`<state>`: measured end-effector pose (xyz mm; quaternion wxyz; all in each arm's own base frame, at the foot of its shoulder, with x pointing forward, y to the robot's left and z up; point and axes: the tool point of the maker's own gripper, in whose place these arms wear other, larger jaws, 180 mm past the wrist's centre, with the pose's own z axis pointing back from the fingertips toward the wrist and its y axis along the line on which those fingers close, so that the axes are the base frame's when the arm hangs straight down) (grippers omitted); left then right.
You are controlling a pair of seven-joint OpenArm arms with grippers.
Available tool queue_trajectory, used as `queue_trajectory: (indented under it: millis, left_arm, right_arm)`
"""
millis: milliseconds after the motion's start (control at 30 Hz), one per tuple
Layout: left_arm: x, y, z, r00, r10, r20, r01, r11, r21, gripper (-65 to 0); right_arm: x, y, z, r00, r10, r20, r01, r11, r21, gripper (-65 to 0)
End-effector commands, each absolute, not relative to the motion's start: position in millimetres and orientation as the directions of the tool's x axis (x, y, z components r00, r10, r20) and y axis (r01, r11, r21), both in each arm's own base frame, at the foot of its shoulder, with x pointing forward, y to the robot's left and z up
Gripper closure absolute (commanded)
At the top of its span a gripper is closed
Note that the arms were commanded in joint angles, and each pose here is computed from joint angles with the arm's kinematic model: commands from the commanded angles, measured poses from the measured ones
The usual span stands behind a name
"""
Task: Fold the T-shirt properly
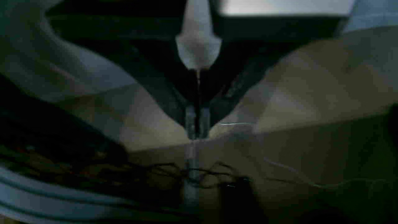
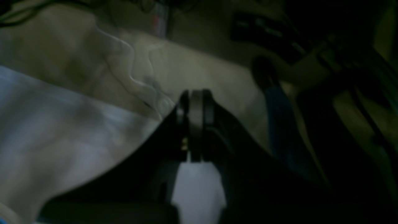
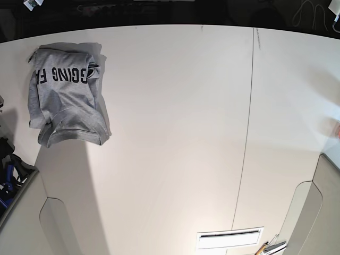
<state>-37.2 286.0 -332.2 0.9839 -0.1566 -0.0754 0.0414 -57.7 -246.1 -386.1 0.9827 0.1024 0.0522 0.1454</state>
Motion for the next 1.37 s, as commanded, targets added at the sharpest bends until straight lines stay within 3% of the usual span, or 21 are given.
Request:
queue_trajectory:
  millis: [0, 267, 367, 533, 633, 767, 1067, 1333]
  left_arm:
    - [-46.3, 284.2, -339.2, 0.988, 0.107, 0.110, -0.065, 0.940, -0.336, 0.0]
    - [-126.1, 260.5, -441.8, 0.978, 0.176, -0.109, -0.206, 0.894, -0.398, 0.0]
    - [-147.7, 249.4, -474.2, 0.969, 0.177, -0.170, -0.232, 0.888, -0.397, 0.0]
    - [-114.8, 235.7, -525.0, 0.989, 0.140, -0.039, -0.144, 0.904, -0.403, 0.0]
    - [-83.2, 222.0, -550.7, 0.997, 0.040, 0.059, -0.014, 0.918, -0.397, 0.0]
    - [-38.7, 198.2, -576.4, 0.988, -0.049, 0.144, 0.103, 0.913, -0.395, 0.0]
    - [23.5, 221.1, -616.0, 0.976, -0.070, 0.208, 0.094, 0.990, -0.106, 0.0]
    - [27.0, 229.9, -616.9, 0.975, -0.077, 0.210, 0.091, 0.994, -0.059, 0.0]
  right_arm:
    - [-62.8, -250.9, -390.8, 0.952, 0.290, -0.095, -0.264, 0.939, 0.221, 0.0]
    - [-139.0, -251.6, -466.8, 0.919, 0.163, -0.358, -0.037, 0.942, 0.334, 0.0]
    - [-154.8, -245.8, -495.1, 0.920, 0.112, -0.376, 0.029, 0.936, 0.351, 0.0]
    - [-126.4, -227.2, -543.1, 0.976, 0.007, -0.219, 0.077, 0.925, 0.372, 0.0]
    - [-96.1, -209.7, -567.2, 0.991, 0.034, -0.133, 0.020, 0.923, 0.385, 0.0]
    - [-58.4, -177.6, -594.4, 0.991, 0.092, -0.100, -0.047, 0.921, 0.387, 0.0]
    - [-5.6, -126.3, -627.2, 0.995, 0.088, -0.044, -0.068, 0.940, 0.335, 0.0]
    - [4.9, -101.3, -626.3, 1.000, 0.025, -0.019, -0.017, 0.927, 0.374, 0.0]
